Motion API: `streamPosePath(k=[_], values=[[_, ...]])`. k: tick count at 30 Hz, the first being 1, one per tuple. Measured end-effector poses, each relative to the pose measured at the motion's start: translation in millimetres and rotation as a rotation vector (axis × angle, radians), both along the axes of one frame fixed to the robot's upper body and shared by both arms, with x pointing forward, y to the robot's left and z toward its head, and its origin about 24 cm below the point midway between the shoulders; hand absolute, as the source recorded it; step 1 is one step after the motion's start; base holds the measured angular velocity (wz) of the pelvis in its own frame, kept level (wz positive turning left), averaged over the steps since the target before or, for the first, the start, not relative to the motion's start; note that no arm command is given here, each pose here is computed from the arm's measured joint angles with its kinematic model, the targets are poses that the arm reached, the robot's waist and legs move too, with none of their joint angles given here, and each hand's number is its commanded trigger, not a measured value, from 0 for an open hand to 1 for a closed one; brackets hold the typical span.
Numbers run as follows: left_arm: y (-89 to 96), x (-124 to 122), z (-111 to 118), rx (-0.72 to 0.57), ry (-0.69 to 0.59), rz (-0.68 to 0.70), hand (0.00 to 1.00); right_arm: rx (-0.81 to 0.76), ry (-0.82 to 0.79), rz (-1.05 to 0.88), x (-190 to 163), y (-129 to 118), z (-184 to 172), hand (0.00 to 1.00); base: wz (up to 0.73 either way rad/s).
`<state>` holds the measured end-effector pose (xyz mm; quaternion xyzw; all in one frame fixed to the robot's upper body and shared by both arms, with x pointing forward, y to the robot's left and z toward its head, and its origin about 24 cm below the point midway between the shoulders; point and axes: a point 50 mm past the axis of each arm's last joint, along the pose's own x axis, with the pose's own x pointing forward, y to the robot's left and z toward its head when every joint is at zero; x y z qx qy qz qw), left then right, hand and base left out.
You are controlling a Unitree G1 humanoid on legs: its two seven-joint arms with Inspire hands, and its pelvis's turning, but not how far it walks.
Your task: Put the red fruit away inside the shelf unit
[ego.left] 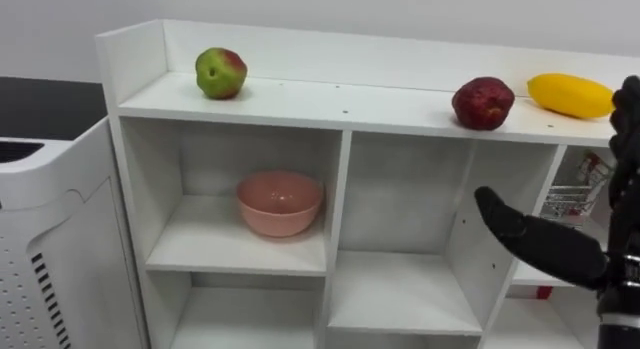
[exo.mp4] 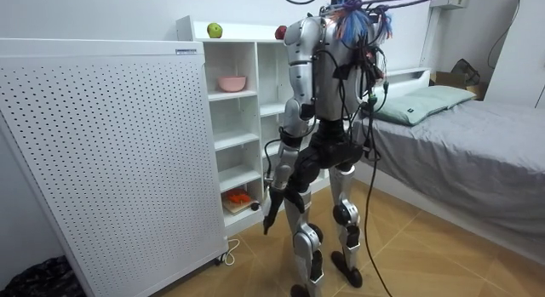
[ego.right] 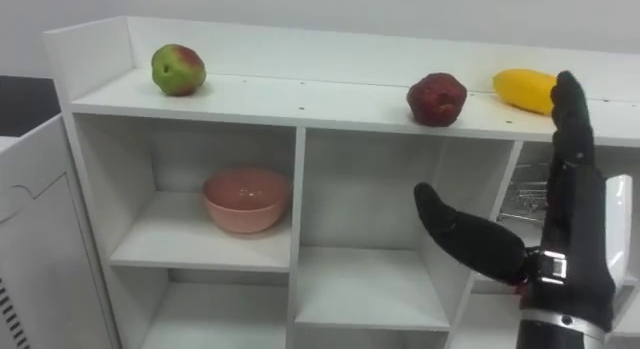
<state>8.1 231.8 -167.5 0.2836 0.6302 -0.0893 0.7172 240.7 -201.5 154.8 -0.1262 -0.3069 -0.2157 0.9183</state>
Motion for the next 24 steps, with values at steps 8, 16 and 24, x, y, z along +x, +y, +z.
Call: streamPosePath(k=[8, 16, 24], values=[[6.9, 25.0, 2.2, -0.004, -0.023, -0.009, 0.00, -0.019, 0.035, -0.052, 18.5, -13.6, 1.0, 0.00, 0.03], [9.9, 33.4, 3.4, 0.000, -0.026, -0.013, 0.00, 0.000, -0.038, -0.122, 33.1, -30.9, 28.1, 0.00, 0.01], [11.5, 44.9, 5.9, -0.003, -0.056, -0.022, 0.00, 0.030, -0.038, -0.117, 46.6, -33.0, 34.8, 0.00, 0.00]])
